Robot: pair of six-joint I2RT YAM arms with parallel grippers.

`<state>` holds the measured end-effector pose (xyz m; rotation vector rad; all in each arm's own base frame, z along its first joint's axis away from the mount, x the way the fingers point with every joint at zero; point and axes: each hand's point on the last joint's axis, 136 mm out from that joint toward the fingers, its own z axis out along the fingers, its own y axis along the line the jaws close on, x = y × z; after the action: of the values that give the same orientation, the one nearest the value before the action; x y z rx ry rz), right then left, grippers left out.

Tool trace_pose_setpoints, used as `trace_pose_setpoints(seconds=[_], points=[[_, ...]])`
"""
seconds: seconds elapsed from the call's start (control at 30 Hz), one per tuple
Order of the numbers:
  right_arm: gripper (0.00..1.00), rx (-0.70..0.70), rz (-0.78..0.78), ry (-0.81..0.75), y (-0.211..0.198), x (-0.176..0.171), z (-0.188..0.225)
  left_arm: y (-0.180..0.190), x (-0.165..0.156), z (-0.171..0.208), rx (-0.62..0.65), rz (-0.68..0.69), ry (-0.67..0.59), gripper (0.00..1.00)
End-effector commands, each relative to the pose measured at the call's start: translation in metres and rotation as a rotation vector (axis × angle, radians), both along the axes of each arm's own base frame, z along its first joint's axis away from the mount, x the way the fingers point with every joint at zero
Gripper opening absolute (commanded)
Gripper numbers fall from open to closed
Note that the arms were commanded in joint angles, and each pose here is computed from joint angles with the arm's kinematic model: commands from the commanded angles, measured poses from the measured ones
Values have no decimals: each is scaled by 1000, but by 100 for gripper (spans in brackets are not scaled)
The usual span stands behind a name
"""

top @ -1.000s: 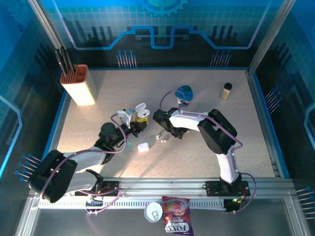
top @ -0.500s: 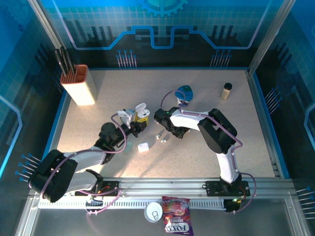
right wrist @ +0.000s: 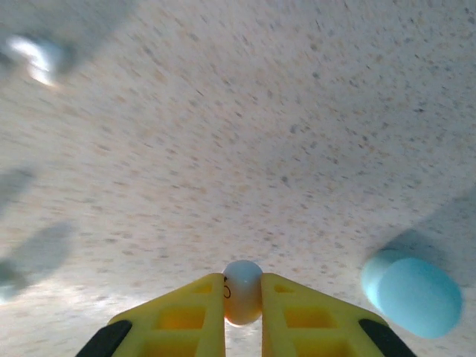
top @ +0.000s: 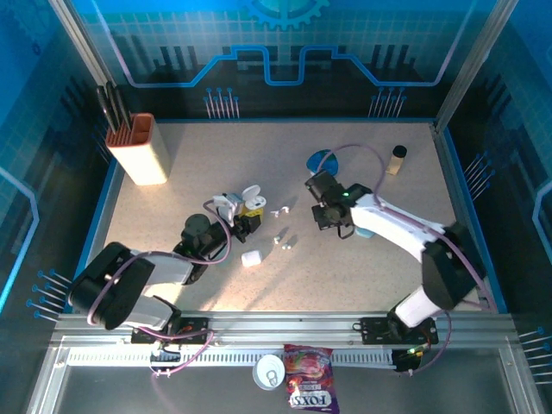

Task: Insert wireless bluetooth earbuds into charging case

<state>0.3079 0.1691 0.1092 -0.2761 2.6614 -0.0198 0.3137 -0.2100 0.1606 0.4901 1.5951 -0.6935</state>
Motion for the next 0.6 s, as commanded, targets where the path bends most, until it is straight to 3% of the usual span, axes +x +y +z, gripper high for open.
trace_pose_setpoints(seconds=[0.0, 0.2, 0.57], points=[[17, 328, 7, -23, 30, -4, 28, -20, 2, 29, -35, -63, -131, 39], [17, 627, 63, -129, 48, -16, 87, -61, 2, 18, 56, -157, -203, 39], [17, 887, 147, -157, 80, -23, 129, -109, -8, 18, 99, -290, -282, 39]])
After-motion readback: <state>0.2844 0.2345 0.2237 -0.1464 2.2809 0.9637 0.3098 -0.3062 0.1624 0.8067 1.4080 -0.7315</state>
